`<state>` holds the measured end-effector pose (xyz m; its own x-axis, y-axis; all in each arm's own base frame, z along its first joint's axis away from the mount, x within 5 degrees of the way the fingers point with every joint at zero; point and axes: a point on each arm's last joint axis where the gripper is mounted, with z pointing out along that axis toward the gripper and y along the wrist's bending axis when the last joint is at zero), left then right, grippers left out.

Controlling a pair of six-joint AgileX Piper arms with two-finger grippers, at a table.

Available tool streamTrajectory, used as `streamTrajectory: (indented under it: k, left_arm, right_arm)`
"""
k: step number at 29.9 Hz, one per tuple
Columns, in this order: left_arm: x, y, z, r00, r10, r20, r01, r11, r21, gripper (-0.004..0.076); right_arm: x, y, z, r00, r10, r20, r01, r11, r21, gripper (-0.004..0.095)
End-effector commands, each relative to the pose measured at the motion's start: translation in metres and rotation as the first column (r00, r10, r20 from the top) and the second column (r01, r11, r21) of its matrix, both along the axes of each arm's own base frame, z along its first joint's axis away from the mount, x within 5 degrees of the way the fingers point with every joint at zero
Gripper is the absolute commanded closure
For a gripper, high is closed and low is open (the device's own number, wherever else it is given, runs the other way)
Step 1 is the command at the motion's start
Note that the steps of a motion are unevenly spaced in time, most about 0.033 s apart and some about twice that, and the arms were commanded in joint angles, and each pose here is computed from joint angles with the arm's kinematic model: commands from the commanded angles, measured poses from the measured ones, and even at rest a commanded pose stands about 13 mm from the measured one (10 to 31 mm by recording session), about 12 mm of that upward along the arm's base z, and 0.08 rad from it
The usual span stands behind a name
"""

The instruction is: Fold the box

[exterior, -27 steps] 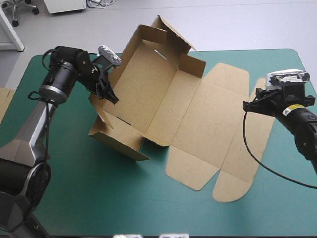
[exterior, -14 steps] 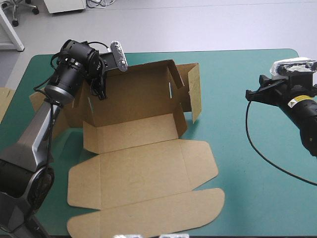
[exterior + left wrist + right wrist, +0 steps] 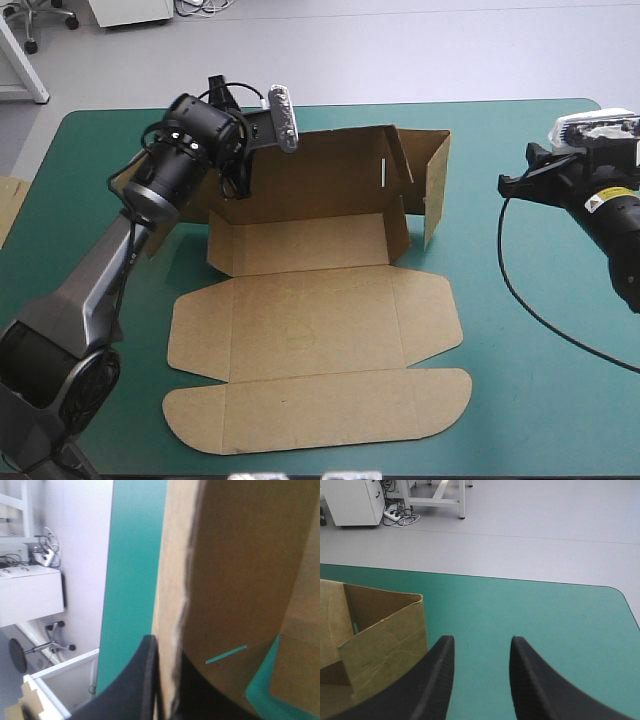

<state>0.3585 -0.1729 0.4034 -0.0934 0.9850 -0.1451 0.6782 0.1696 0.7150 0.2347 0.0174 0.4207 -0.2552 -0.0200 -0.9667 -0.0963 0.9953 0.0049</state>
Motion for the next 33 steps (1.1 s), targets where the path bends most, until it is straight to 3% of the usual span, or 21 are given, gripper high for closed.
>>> streamTrajectory:
  k: [1,6,13,24,33]
  left_arm:
    - [-0.015,-0.011,0.027,0.975,0.028,0.220,-0.024,0.999,-0.023,0.0734]
    - [-0.019,-0.026,0.011,0.971,-0.020,0.240,0.028,0.999,-0.027,0.0734]
    - [-0.035,-0.029,0.000,0.947,-0.057,0.317,0.092,0.991,-0.099,0.0734]
    - [-0.050,-0.027,-0.039,0.903,-0.103,0.417,0.132,0.990,-0.040,0.0734]
    - [-0.073,-0.051,-0.062,0.851,-0.185,0.491,0.183,0.982,0.051,0.0734]
  right_arm:
    - [-0.006,-0.003,0.023,0.992,-0.016,0.127,0.017,1.000,-0.008,0.0564]
    - [-0.007,-0.011,0.015,0.998,-0.052,0.042,0.054,0.997,-0.058,0.0564]
    - [-0.012,-0.045,0.028,0.975,-0.208,0.082,0.214,0.974,-0.070,0.0563]
    - [0.010,-0.049,0.033,0.976,-0.218,0.003,0.217,0.973,-0.072,0.0564]
    - [0.033,-0.051,0.020,0.972,-0.215,-0.095,0.209,0.976,-0.065,0.0596]
